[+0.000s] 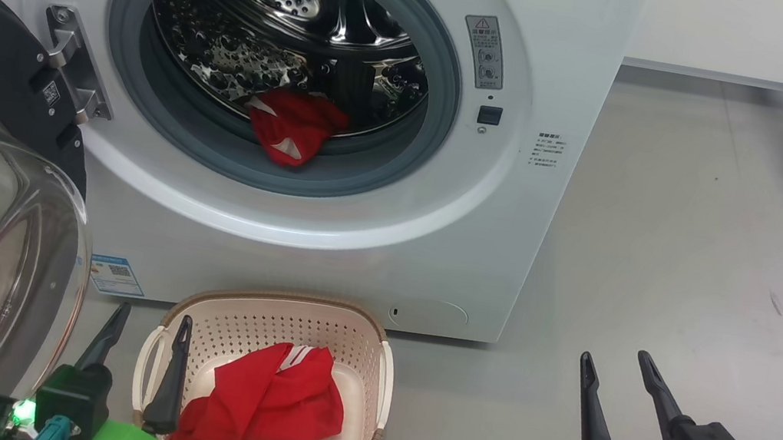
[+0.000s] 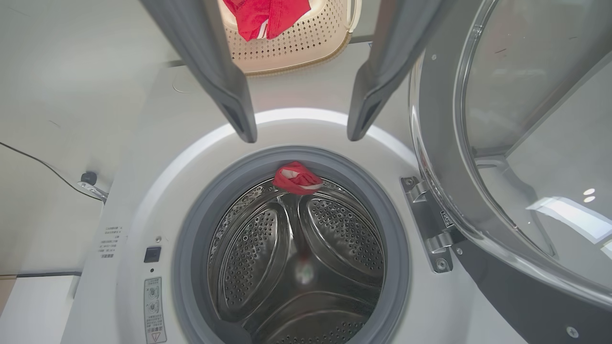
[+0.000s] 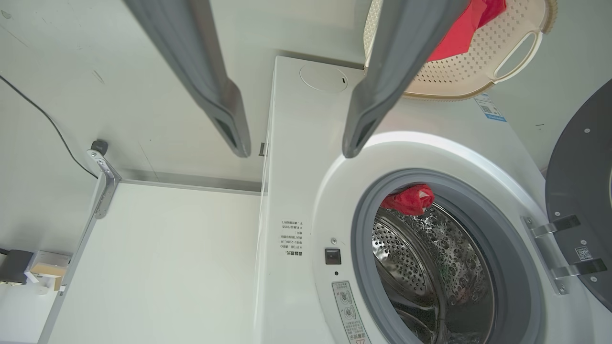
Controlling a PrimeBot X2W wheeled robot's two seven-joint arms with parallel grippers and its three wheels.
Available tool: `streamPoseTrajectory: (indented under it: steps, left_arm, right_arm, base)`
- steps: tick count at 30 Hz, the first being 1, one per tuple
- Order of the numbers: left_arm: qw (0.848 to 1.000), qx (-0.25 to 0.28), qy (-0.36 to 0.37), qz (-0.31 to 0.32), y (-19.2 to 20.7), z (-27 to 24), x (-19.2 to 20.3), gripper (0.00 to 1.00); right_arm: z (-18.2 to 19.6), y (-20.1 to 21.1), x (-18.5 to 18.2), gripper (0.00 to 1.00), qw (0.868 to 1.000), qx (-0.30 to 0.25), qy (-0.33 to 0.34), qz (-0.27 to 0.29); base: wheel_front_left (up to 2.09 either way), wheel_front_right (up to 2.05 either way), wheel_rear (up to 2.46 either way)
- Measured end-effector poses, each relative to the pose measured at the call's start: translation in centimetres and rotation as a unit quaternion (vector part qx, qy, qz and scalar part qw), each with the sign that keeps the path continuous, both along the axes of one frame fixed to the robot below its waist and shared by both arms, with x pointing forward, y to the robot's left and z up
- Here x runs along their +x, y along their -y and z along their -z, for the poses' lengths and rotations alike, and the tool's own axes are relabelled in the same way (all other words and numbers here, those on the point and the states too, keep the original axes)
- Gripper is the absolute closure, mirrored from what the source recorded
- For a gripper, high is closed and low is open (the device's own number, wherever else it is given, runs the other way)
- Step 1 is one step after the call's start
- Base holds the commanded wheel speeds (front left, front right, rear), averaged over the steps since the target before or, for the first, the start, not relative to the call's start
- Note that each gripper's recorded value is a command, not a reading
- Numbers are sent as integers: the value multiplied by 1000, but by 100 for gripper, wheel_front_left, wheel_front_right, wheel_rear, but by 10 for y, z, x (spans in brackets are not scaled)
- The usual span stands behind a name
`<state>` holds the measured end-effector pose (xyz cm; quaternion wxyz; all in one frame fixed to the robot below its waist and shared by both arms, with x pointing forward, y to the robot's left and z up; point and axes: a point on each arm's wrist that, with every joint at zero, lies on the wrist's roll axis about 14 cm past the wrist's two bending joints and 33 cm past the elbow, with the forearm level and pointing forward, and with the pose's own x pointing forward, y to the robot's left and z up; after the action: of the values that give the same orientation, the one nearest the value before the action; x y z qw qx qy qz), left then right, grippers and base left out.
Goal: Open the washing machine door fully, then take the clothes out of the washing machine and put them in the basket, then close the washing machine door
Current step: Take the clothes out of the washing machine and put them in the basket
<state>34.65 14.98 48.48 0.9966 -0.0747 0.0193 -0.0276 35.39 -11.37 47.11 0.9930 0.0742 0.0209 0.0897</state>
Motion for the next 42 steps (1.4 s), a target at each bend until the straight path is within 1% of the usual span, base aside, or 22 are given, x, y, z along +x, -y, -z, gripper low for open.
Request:
streamPoseTrajectory:
  steps: [8, 17, 23, 27, 30, 34, 42]
  left_arm:
    - [1000, -1, -8, 1, 0, 1, -2, 0]
    - [999, -4, -30, 25, 13, 9, 9, 0]
    - [997, -10, -33, 64, 31, 7, 40, 0]
    - [993, -21, -68, 92, 46, 23, 59, 0]
    - [989, -40, -94, 109, 56, 33, 75, 0]
    - [982, -62, -111, 141, 74, 38, 99, 0]
    - [966, -46, -180, 182, 85, 70, 147, 0]
  right_arm:
    - [0, 0, 2, 0, 1000, 1, 1, 2]
    - [7, -3, 9, 0, 1000, 5, -11, -1]
    - [13, -9, 21, 0, 1000, 4, -16, -11]
    - [17, -10, 32, 0, 1000, 7, -19, -13]
    - [23, -7, 39, 0, 1000, 7, -27, -9]
    - [32, -4, 47, 0, 999, 6, -36, -4]
    - [47, 4, 65, 0, 999, 4, -49, 4]
  base:
    - [0, 0, 0]
    - [0, 0, 0]
    - [0, 0, 0]
    - [0, 0, 0]
    - [0, 0, 0]
    - [0, 0, 0]
    - [0, 0, 0]
